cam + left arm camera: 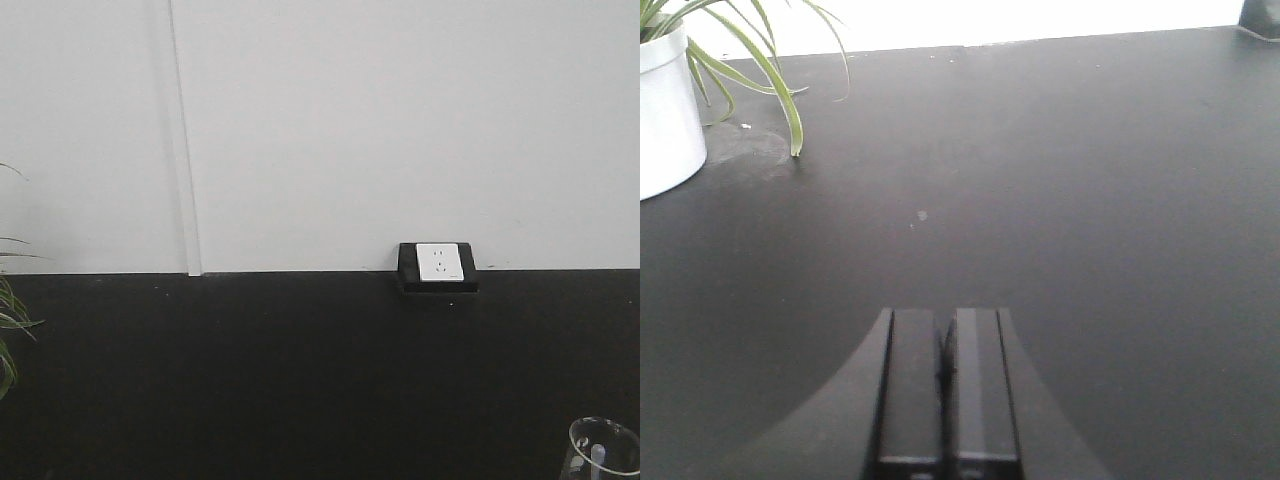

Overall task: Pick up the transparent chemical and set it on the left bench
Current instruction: 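Move the right gripper down over the clear pipette in the glass beaker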

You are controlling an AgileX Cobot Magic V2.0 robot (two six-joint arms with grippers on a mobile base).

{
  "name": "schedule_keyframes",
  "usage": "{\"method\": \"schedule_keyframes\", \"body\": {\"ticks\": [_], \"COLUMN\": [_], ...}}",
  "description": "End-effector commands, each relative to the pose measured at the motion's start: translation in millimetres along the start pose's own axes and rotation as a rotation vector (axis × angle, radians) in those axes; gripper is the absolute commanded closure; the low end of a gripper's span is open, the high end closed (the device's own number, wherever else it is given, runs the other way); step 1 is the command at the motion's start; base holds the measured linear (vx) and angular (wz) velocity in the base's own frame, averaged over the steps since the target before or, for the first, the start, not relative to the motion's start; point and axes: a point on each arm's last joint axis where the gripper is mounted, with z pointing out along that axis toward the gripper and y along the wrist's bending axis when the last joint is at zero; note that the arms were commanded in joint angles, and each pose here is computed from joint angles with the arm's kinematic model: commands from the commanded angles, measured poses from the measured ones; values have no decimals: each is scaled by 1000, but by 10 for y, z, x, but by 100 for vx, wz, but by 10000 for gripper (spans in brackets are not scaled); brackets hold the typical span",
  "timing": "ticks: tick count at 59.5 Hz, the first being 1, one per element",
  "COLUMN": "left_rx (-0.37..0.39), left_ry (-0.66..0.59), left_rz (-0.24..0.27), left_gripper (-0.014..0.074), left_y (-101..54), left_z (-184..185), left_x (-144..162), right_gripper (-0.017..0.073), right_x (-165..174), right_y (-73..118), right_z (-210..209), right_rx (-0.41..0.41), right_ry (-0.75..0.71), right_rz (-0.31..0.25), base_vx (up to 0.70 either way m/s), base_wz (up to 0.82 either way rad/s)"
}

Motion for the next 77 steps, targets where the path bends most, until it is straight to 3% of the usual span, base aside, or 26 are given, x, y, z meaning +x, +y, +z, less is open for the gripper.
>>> {"method": "schedule_keyframes", "body": {"ticks": [1,50,55,60,64,77], "left_rx": [-2,-2,-2,-2,-2,-2], "left_ry": [-81,-81,-81,-81,-81,-81], "left_rz": [-9,-9,-9,-9,-9,-9], "left_gripper": [597,597,597,597,597,597], "left_y": [1,1,1,1,1,1], "left_z": [-13,-13,-13,-13,-13,-13], "left_x": [-28,-28,-28,-28,-28,-28], "right_gripper": [567,567,567,567,567,564], "right_x": [-54,-55,-59,-70,-101,-520], "right_y": [11,11,9,12,18,69], "right_z": [-1,-1,-1,-2,-6,-121], "right_rx": [-12,-12,-8,-11,-17,-62], "right_ry": [-78,-79,-84,-96,-130,-462], "right_rz": [-13,-13,-64,-60,-44,-52], "base_vx": [0,0,0,0,0,0], "base_wz": [-1,0,0,0,0,0]}}
